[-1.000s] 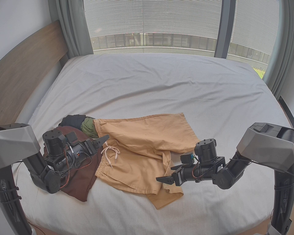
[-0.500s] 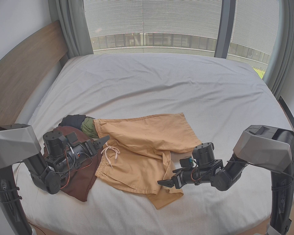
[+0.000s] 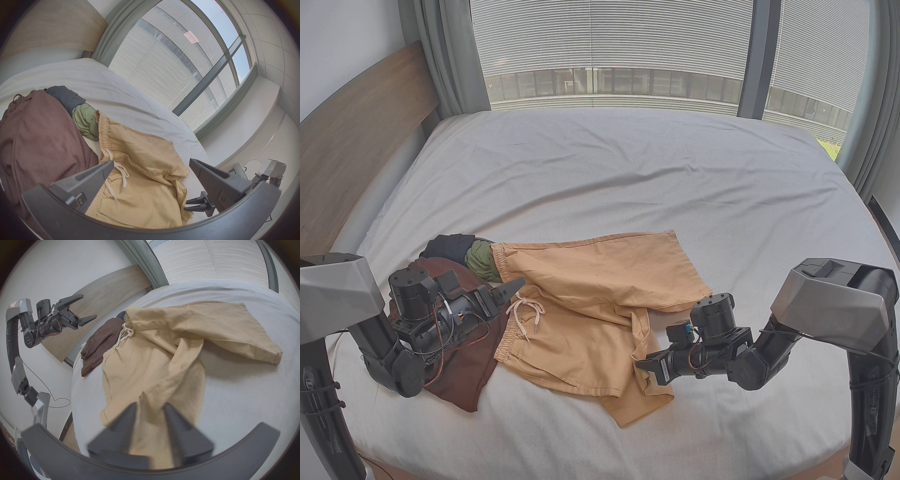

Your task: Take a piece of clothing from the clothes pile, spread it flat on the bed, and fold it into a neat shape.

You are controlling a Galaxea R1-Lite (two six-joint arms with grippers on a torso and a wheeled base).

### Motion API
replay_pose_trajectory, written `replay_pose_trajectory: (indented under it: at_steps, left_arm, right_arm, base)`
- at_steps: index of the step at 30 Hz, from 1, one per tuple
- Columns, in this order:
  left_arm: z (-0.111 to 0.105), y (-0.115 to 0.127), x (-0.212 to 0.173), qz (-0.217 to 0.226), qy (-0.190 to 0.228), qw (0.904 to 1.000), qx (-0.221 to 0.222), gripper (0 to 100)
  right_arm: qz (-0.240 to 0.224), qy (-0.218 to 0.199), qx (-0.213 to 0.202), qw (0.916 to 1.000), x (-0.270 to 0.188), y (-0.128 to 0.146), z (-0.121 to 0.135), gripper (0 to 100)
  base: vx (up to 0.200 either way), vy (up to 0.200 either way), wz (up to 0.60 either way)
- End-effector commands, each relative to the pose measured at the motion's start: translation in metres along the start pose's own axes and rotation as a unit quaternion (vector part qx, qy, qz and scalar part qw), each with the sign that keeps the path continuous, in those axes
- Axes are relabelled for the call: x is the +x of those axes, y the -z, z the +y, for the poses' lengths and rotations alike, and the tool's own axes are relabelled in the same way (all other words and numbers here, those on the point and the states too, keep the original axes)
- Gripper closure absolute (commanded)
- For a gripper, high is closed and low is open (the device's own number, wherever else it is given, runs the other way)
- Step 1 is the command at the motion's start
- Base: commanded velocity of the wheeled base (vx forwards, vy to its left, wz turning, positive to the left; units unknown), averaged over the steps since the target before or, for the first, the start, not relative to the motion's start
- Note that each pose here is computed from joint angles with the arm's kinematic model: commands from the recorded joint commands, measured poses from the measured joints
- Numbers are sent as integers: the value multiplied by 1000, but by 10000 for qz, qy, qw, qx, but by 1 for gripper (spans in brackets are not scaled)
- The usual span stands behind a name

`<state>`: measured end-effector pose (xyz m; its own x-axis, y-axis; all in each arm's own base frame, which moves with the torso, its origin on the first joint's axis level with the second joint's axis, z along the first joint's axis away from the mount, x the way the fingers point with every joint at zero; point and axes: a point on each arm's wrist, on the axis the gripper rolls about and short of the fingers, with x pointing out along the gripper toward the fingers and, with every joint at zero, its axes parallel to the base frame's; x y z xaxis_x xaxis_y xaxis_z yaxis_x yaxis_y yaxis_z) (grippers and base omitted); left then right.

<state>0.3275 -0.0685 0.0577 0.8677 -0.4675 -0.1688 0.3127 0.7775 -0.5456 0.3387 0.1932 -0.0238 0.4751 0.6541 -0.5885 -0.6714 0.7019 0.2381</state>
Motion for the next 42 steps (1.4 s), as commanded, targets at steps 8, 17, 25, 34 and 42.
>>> replay_pose_trajectory:
  at_steps: [8,17,25,34,42]
  left_arm:
    - [0,1,2,-49,45,10000,11,0]
    - [-4,5,3,-26,119,9999,31,0]
    - [-5,8,4,0,130,9999,33,0]
    - [0,14,7,15,112,9999,27,0]
    - [6,22,11,104,59,9999,5,0]
  right_arm:
    - [-133,294,207,9993,-18,1,-23,100]
    - [-731,945,497,9916,-60,-1,-74,100]
    - [-974,1276,663,9848,-75,-1,-102,100]
    - [-1154,1324,624,9825,-65,4,-112,100]
    - [-1487,1486,606,9758,-57,12,-132,100]
  base:
    - [0,0,0]
    - [0,0,0]
    - [0,0,0]
    - [0,0,0]
    - [0,0,0]
